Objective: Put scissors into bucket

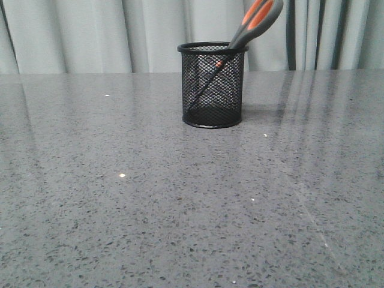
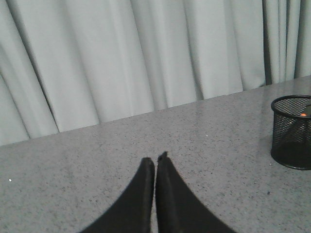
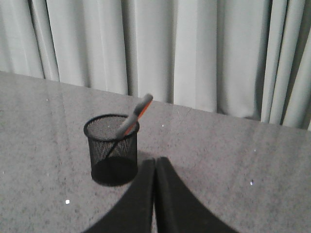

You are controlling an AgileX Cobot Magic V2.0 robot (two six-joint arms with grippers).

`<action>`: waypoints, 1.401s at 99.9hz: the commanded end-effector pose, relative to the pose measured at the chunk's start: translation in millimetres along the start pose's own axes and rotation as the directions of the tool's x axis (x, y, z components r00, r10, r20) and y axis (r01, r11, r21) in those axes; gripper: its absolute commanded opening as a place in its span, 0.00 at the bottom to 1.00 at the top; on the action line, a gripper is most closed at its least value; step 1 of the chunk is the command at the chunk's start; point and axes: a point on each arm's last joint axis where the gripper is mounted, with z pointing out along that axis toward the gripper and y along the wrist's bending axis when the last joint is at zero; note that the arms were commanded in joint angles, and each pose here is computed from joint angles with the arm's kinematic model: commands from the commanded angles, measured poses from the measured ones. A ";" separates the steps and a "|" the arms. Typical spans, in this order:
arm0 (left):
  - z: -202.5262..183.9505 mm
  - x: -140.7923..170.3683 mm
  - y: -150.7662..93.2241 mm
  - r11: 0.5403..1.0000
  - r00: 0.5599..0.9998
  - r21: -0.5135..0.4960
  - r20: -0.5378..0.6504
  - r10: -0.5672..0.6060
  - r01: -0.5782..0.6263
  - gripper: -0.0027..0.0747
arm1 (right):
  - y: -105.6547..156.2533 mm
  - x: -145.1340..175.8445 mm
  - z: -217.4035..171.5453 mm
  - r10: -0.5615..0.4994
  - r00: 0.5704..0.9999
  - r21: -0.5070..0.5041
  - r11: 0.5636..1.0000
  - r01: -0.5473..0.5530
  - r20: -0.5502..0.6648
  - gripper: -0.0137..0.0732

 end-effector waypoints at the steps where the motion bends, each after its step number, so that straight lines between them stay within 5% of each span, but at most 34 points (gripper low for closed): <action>1: -11.5 8.4 -0.2 0.995 0.991 -0.038 0.101 -0.084 0.089 0.01 | -1.3 5.0 -10.7 -0.009 0.994 0.029 1.000 0.006 0.112 0.11; 23: -25.6 37.8 -7.0 0.995 0.984 -0.035 0.154 -0.087 0.093 0.01 | 0.3 36.2 -21.8 -0.010 0.990 0.035 0.999 0.005 0.142 0.11; 107: -24.0 38.8 -7.7 0.991 0.981 -0.019 0.148 -0.129 0.133 0.01 | 0.3 37.1 -21.5 -0.010 0.990 0.036 0.999 0.005 0.142 0.11; 117: -22.8 44.6 -5.0 0.997 0.993 -0.063 0.108 -0.048 0.055 0.01 | 0.3 37.1 -21.5 -0.010 0.990 0.036 0.999 0.005 0.142 0.11; 140: -13.7 85.7 6.7 0.962 0.985 -0.212 0.051 -0.162 0.169 0.01 | 0.3 37.1 -21.5 -0.010 0.990 0.036 0.999 0.005 0.142 0.11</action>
